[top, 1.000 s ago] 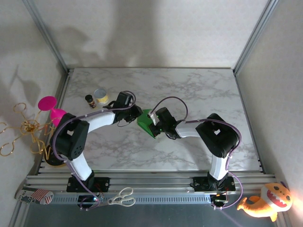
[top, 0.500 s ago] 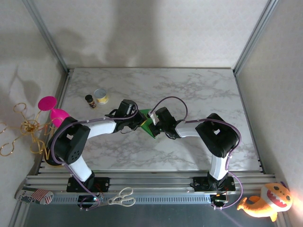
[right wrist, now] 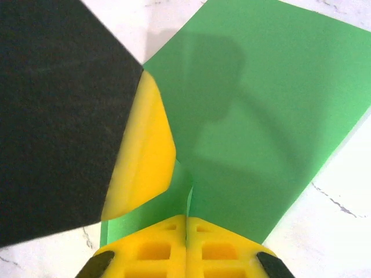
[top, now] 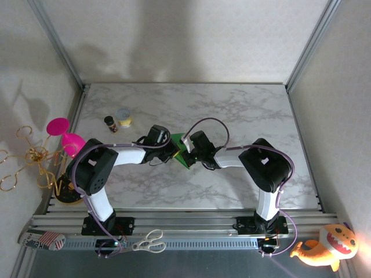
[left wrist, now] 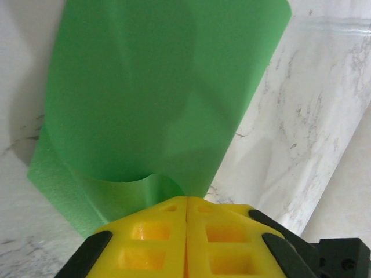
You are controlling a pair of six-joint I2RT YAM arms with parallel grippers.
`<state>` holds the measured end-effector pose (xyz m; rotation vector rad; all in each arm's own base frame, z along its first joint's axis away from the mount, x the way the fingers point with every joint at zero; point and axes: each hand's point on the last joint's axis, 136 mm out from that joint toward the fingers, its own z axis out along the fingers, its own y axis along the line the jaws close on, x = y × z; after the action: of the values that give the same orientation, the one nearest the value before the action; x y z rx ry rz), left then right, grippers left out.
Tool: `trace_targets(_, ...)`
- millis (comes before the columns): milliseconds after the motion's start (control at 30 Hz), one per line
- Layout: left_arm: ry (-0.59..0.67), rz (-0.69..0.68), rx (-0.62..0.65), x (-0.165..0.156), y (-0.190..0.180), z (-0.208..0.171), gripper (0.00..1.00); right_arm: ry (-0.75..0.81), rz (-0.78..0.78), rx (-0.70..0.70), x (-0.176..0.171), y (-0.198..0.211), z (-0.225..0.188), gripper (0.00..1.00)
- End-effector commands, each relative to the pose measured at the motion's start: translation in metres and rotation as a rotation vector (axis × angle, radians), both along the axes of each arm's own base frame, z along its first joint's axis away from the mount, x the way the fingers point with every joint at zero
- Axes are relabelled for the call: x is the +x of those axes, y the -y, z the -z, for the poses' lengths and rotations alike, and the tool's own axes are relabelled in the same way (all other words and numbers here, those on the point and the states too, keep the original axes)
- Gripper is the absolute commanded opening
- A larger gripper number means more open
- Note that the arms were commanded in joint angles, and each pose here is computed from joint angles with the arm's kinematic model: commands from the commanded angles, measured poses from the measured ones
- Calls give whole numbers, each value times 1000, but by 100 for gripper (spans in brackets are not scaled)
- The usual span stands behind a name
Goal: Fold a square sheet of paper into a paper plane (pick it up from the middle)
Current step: Third fold the triangle at the center of the table.
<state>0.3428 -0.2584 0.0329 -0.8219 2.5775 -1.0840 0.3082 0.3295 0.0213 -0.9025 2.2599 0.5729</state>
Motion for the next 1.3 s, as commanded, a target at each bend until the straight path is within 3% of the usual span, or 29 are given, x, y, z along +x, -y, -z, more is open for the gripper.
trace_targets(0, -21, -3, 33, -7, -4, 13, 7, -73, 10, -74, -8, 13, 26, 7)
trace_targets(1267, -49, -18, 88, -13, -14, 34, 5, -87, 40, -57, -4, 10, 19, 10)
